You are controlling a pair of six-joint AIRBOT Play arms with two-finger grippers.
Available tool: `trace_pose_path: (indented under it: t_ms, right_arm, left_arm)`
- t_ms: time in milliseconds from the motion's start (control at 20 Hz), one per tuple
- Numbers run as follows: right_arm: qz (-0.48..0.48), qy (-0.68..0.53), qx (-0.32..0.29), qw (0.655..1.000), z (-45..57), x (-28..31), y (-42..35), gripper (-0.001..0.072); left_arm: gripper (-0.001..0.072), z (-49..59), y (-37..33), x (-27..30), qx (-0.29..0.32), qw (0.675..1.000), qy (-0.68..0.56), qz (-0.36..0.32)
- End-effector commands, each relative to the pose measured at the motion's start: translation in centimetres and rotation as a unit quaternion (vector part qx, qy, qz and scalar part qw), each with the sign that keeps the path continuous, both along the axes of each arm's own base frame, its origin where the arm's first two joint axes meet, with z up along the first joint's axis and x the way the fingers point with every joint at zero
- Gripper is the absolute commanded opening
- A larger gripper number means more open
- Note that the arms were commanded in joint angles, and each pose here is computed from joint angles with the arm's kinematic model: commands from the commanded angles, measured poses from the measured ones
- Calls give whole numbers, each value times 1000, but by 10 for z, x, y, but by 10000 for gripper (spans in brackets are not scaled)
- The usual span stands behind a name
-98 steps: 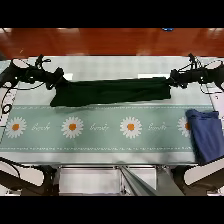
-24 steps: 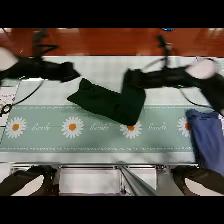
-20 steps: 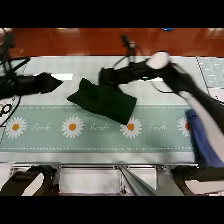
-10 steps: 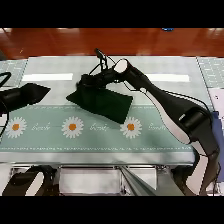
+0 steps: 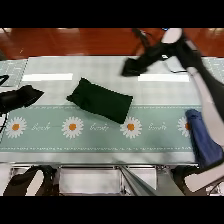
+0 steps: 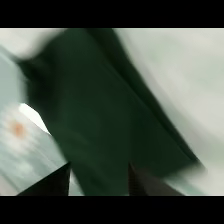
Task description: Fold the shirts.
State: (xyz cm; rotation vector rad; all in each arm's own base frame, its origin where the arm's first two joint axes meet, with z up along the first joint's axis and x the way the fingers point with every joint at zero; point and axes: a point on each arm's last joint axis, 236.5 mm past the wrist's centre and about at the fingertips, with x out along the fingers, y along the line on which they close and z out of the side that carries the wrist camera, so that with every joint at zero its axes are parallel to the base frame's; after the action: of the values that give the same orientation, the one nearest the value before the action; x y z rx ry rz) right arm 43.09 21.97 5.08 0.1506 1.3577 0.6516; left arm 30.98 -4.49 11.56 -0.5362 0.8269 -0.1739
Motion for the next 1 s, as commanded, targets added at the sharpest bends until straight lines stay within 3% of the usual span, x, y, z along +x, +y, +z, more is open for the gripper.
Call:
trace_pose_path:
  t_ms: [0,100,250,350,500,600,950]
  right_arm:
    - [-141,7,-310,940,-23,-49,-196,407]
    - [-192,-11,-248,949,-61,-77,-184,409]
    - [-251,3,-52,967,-103,-105,-108,410]
    - [-279,27,65,958,-110,-106,-65,410]
    - [-288,66,170,940,-111,-93,-27,409]
    - [-290,94,195,932,-123,-90,-15,408]
    - [-207,121,184,953,-143,-87,51,407]
  left_arm:
    - [21,-13,6,-11,-1,1000,23,0]
    - [21,-23,-1,-19,-6,999,32,-5]
    - [21,-28,-22,-26,-51,998,36,-16]
    - [21,-27,-30,-24,-71,997,30,-21]
    - [21,-31,-30,-21,-73,997,28,-14]
    - [21,-32,-30,-21,-74,997,30,-13]
    - [21,-30,-31,-21,-80,996,29,-13]
